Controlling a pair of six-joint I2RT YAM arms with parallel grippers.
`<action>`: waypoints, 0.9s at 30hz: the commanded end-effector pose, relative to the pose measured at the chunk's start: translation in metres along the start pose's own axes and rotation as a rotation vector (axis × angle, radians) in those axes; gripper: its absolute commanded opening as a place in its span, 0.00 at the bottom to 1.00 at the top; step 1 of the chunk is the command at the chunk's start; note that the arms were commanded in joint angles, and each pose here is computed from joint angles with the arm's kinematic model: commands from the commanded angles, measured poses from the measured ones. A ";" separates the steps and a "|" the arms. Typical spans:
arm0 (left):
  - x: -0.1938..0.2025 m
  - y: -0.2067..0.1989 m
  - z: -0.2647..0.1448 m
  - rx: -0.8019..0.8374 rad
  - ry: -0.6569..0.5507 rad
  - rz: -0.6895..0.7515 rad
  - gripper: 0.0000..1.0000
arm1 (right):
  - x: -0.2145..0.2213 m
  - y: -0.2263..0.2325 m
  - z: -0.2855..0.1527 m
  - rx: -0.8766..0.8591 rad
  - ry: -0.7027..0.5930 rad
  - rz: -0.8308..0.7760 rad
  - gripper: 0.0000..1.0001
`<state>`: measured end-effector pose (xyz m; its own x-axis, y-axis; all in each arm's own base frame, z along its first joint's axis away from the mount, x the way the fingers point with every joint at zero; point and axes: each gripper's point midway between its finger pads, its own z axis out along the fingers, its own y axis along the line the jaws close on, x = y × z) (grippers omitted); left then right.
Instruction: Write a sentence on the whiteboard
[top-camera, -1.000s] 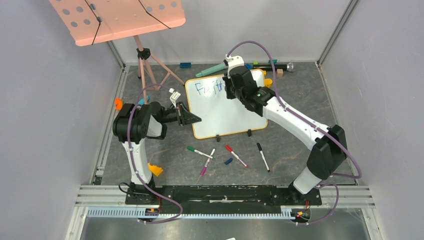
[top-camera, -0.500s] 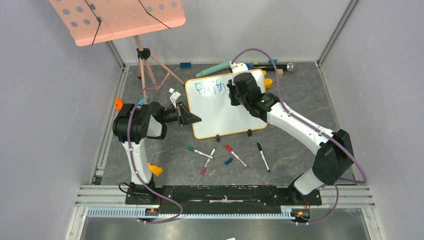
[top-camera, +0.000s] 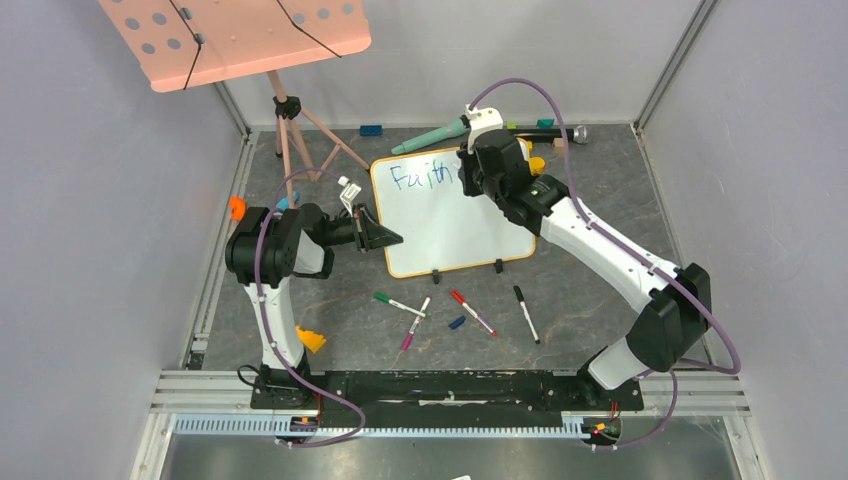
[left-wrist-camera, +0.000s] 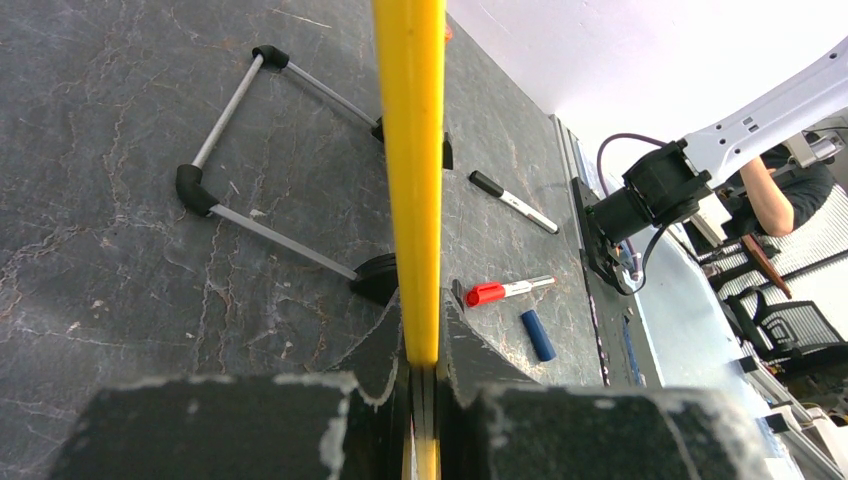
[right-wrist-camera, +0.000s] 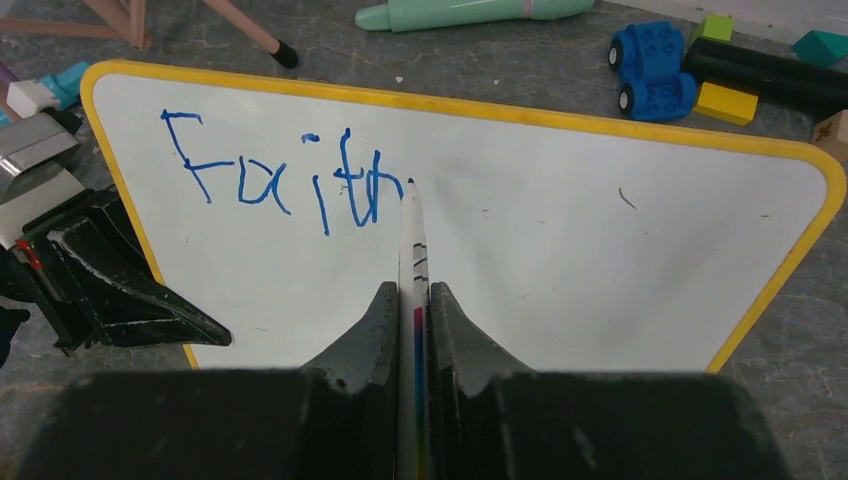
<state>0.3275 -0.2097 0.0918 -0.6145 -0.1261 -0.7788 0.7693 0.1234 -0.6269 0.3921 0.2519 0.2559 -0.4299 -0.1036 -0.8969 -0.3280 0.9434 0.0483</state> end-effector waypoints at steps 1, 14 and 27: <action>-0.005 -0.012 0.002 0.071 0.023 0.216 0.02 | -0.037 -0.011 -0.016 0.032 -0.088 0.009 0.00; -0.004 -0.012 0.001 0.071 0.024 0.214 0.02 | -0.030 -0.031 0.000 0.116 -0.058 -0.003 0.00; -0.005 -0.012 0.002 0.072 0.024 0.215 0.02 | -0.024 -0.043 0.009 0.177 -0.047 0.008 0.00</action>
<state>0.3276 -0.2097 0.0917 -0.6153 -0.1263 -0.7781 0.7685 0.1237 -0.6278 0.4148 0.2233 0.2507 -0.4380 -0.1205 -0.8909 -0.2176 0.9757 -0.0249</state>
